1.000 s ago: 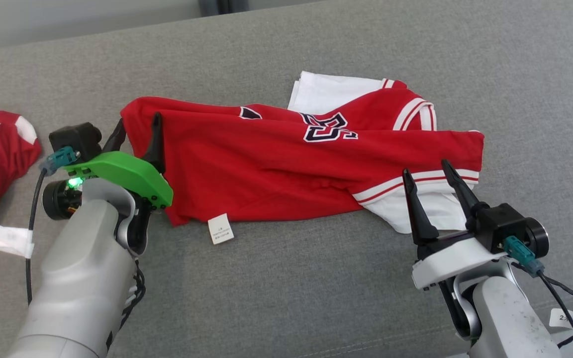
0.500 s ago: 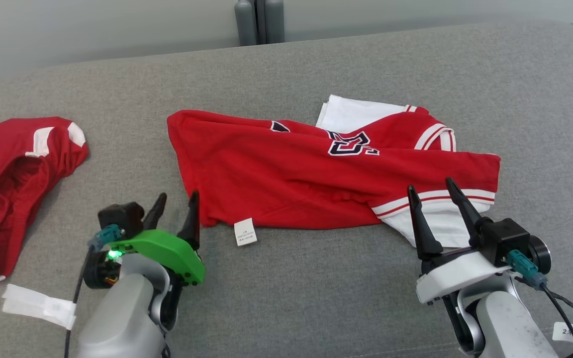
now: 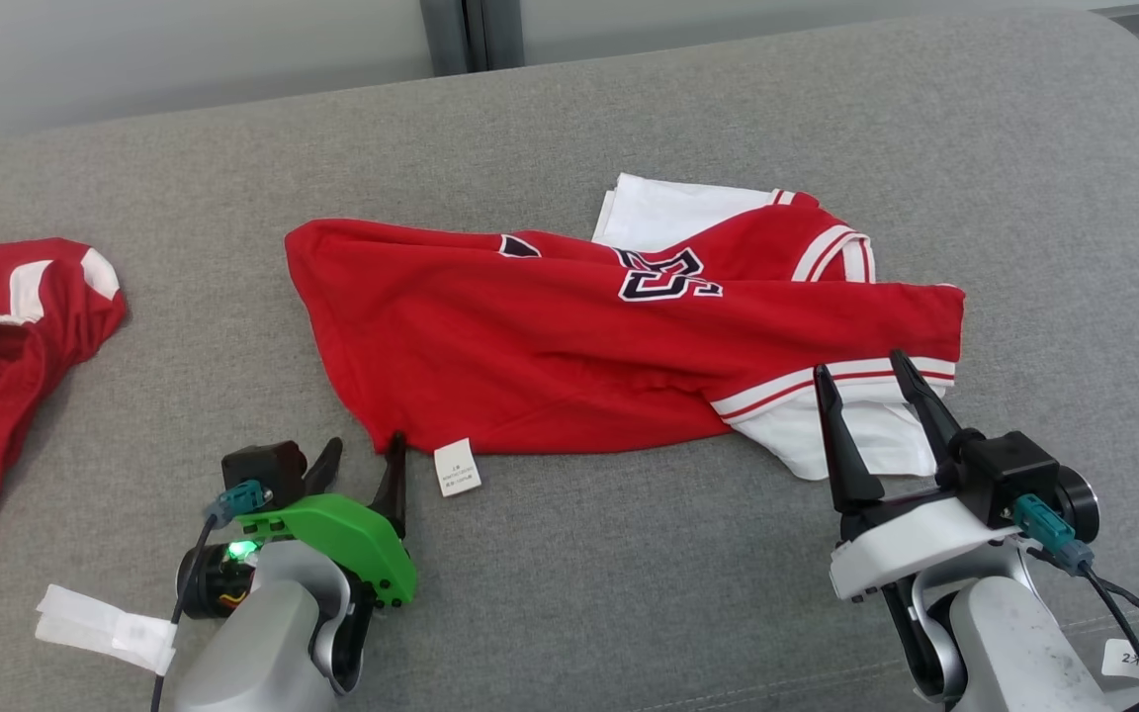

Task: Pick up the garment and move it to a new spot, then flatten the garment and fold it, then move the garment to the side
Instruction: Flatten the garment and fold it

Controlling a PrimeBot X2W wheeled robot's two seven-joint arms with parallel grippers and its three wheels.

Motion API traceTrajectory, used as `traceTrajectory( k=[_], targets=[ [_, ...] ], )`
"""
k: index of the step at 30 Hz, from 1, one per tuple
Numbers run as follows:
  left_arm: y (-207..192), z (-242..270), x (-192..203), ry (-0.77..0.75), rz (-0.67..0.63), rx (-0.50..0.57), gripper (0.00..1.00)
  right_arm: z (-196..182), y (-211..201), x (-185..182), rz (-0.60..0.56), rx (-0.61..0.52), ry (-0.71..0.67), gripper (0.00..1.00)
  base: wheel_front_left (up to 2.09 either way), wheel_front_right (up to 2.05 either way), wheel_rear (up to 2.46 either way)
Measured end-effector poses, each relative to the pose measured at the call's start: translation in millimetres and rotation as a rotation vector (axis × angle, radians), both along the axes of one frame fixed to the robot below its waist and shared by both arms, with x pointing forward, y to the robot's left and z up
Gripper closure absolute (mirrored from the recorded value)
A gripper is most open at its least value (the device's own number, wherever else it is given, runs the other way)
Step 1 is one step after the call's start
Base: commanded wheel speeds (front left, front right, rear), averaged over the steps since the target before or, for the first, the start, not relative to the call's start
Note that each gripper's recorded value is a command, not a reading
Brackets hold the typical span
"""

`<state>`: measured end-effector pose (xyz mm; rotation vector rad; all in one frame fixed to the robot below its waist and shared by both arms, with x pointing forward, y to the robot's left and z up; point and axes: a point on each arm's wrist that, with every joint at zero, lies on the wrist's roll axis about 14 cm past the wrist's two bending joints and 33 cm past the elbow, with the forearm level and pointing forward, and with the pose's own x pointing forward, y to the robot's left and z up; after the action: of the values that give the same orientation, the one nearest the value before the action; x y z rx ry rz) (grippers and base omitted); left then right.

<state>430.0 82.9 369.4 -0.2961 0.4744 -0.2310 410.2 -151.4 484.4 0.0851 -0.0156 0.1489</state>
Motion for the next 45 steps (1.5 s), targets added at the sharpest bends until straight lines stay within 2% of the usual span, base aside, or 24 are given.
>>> traceTrajectory(
  k=[1,2,10,17,22,23,24,30,35,45],
  targets=[
    [-0.4,-1.2,0.7,0.003,-0.002,0.001,0.92,-0.9,-1.3,-0.1,-0.004,-0.001,0.002,0.00,0.00,0.00,0.00],
    [-0.5,-1.8,1.4,0.005,-0.002,0.002,1.00,-1.4,-2.3,-0.1,-0.006,-0.001,0.004,0.00,0.00,0.00,0.00],
    [17.0,0.8,4.0,0.002,0.066,-0.026,1.00,0.0,-0.7,1.3,-0.002,0.000,-0.001,0.00,0.00,0.00,0.00],
    [53.2,20.3,7.5,-0.072,0.155,-0.009,1.00,5.0,9.6,2.9,0.027,0.002,-0.016,0.00,0.00,0.00,0.00],
    [69.7,19.9,-4.3,-0.078,0.195,0.013,1.00,8.1,16.4,1.8,0.046,0.004,-0.024,0.00,0.00,0.00,0.00],
    [70.0,22.0,-4.8,-0.085,0.198,0.008,0.55,8.6,17.1,1.7,0.048,0.004,-0.025,0.00,0.00,0.00,0.00],
    [69.4,24.6,-4.5,-0.095,0.196,0.006,0.00,9.0,17.6,1.8,0.049,0.004,-0.026,0.00,0.00,0.00,0.00],
    [67.9,40.8,-6.0,-0.154,0.216,-0.036,0.00,12.0,18.3,1.1,0.051,0.003,-0.033,0.00,0.00,0.00,0.00],
    [69.9,79.7,-5.7,-0.299,0.229,-0.071,0.00,15.5,14.1,-1.1,0.039,0.000,-0.041,0.00,0.00,0.00,0.00],
    [90.3,129.2,-35.5,-0.497,0.265,-0.026,0.00,24.8,10.0,-5.9,0.026,-0.006,-0.062,0.00,0.00,0.00,0.00]
  ],
)
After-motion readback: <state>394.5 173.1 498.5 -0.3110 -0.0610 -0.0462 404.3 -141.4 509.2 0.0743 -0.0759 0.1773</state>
